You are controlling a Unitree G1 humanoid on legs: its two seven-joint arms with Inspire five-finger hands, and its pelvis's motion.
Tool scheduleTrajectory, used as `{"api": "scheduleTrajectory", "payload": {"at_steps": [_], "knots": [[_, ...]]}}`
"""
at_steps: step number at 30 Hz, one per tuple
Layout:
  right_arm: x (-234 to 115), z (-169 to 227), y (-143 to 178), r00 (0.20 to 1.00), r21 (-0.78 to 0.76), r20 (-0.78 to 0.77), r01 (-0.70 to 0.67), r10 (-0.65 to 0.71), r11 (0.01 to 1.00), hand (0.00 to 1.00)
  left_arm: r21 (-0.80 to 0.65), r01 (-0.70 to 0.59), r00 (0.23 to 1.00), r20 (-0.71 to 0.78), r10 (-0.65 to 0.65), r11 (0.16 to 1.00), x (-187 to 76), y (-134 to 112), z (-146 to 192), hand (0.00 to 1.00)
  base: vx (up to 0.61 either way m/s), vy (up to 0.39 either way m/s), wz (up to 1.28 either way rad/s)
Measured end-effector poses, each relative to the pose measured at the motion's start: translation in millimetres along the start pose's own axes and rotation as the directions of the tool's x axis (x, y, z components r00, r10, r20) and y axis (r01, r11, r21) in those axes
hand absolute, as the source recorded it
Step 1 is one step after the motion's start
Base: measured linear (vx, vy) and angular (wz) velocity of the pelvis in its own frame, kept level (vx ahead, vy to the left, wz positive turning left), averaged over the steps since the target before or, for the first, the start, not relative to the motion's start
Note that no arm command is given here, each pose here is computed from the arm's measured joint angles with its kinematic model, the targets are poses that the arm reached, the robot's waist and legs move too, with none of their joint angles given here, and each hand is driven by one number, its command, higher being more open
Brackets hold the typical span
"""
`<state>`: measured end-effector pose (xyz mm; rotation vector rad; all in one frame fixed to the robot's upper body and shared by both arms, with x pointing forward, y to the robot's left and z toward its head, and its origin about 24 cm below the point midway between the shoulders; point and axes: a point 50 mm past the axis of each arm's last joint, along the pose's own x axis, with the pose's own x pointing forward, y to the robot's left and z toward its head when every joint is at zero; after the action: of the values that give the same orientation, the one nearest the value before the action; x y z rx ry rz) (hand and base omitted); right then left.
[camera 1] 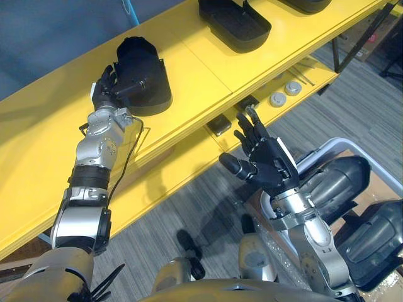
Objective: Walk over and take three plastic housings, then place them on the shelf
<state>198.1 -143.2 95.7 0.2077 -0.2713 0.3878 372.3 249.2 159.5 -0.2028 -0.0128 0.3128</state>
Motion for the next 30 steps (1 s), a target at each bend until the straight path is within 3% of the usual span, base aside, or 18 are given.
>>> {"api": "scheduleTrajectory", "payload": {"at_steps": [7, 10, 13, 19, 22, 26, 30], "knots": [[0.7, 3.7, -4.4, 0.999, -0.053, 0.031, 0.020, -0.019, 0.998, 1.00, 0.015, 0.041, 0.998, -0.048, -0.040, 0.999, -6.3, 10.2, -18.7, 1.00, 0.02, -0.002, 0.07], [-0.6, 0.9, -16.6, 0.995, -0.068, 0.023, 0.097, -0.096, 0.993, 1.00, 0.019, 0.051, 0.997, -0.061, -0.050, 0.998, -8.8, 13.0, -24.5, 1.00, 0.05, -0.010, 0.14], [-1.2, -5.1, -27.3, 0.983, -0.073, 0.006, 0.183, -0.183, 0.980, 1.00, -0.001, 0.079, 0.997, -0.019, -0.079, 0.997, -11.6, 8.7, -17.6, 1.00, 0.01, 0.013, 0.08], [12.9, -11.6, -24.6, 0.982, -0.091, 0.002, 0.186, -0.186, 0.978, 1.00, -0.066, 0.147, 0.987, 0.082, -0.141, 0.987, -26.7, -2.8, -13.9, 1.00, -0.03, 0.016, 0.12], [26.1, -10.4, -21.3, 0.988, -0.124, 0.020, 0.157, -0.156, 0.980, 1.00, -0.113, 0.145, 0.985, 0.109, -0.133, 0.983, -46.3, -4.4, -32.1, 1.00, -0.03, 0.008, 0.23], [37.3, -16.4, -16.2, 0.996, -0.128, -0.006, 0.090, -0.092, 0.988, 1.00, 0.006, -0.003, 0.967, 0.256, 0.001, 1.000, -80.2, 19.7, -39.0, 1.00, 0.00, -0.001, 0.27], [35.8, -43.4, -10.7, 0.988, -0.117, -0.138, 0.050, -0.066, 0.992, 1.00, -0.011, -0.165, 0.901, 0.405, 0.155, 0.986, -130.9, 48.1, -36.7, 1.00, 0.06, -0.012, 0.47]]}}
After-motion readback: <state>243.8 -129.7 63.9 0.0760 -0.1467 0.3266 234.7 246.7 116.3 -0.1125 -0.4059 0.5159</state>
